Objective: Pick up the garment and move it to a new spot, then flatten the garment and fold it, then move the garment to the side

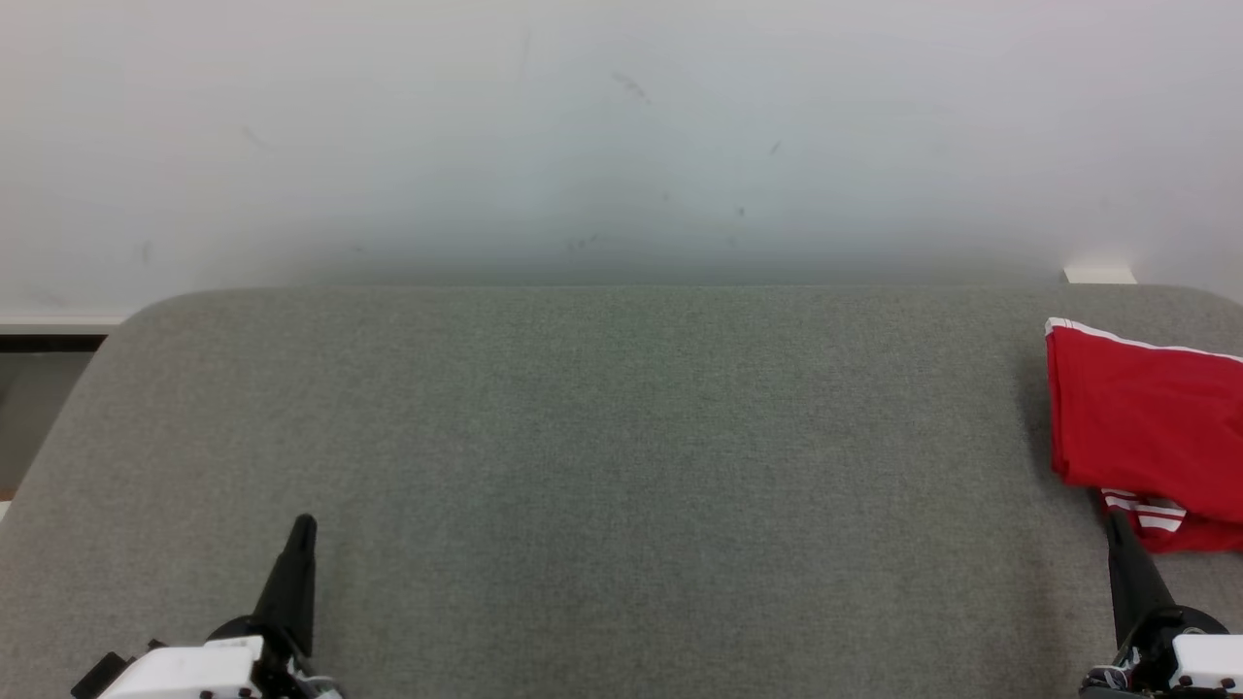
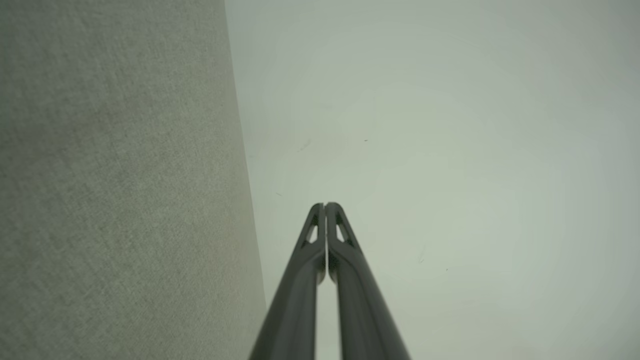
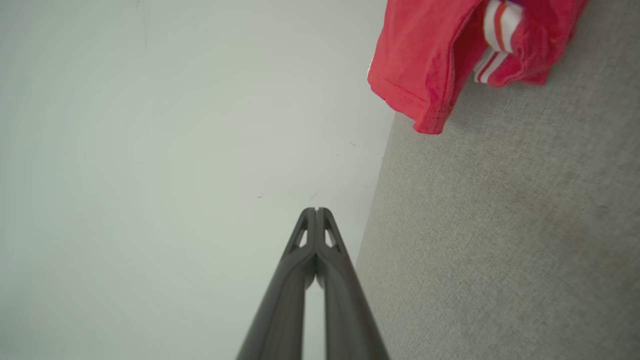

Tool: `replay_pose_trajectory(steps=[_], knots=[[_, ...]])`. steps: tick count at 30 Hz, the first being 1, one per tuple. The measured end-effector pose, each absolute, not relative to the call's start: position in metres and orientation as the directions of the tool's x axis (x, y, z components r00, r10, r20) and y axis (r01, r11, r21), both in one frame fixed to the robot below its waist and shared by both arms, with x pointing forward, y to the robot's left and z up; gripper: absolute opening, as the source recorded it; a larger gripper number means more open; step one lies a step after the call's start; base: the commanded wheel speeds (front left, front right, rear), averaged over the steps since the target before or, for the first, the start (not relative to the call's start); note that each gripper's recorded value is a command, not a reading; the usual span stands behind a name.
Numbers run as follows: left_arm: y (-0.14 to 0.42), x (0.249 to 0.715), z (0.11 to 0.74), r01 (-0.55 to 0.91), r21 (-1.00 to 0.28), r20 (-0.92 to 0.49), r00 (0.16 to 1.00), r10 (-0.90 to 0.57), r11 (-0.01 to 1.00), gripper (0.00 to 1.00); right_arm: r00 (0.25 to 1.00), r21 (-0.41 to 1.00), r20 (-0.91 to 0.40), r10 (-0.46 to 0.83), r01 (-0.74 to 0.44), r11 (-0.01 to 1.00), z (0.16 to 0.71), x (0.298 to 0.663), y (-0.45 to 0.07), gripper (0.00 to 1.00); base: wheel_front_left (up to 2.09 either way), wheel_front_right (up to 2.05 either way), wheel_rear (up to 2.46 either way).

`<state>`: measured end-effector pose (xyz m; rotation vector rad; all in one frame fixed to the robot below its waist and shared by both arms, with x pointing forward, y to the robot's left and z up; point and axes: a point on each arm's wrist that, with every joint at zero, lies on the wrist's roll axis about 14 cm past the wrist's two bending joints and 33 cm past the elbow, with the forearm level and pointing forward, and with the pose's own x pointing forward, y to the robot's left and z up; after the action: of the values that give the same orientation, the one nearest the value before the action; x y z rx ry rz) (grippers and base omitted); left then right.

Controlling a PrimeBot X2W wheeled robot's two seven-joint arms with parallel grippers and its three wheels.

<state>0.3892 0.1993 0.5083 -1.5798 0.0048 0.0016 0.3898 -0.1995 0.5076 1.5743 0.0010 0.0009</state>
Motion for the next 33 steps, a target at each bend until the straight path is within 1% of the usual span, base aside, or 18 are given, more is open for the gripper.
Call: replay_pose_trajectory(steps=[33], knots=[[0.2002,0.3893,0.5085,-0.003,-1.000,-0.003,1.000,0.002,-0.011,0.00,1.000,1.000,0.000,0.001,0.000,-0.003,0.5076,0.3898,-0.1996,0.00,0.00,0.00,0.00]])
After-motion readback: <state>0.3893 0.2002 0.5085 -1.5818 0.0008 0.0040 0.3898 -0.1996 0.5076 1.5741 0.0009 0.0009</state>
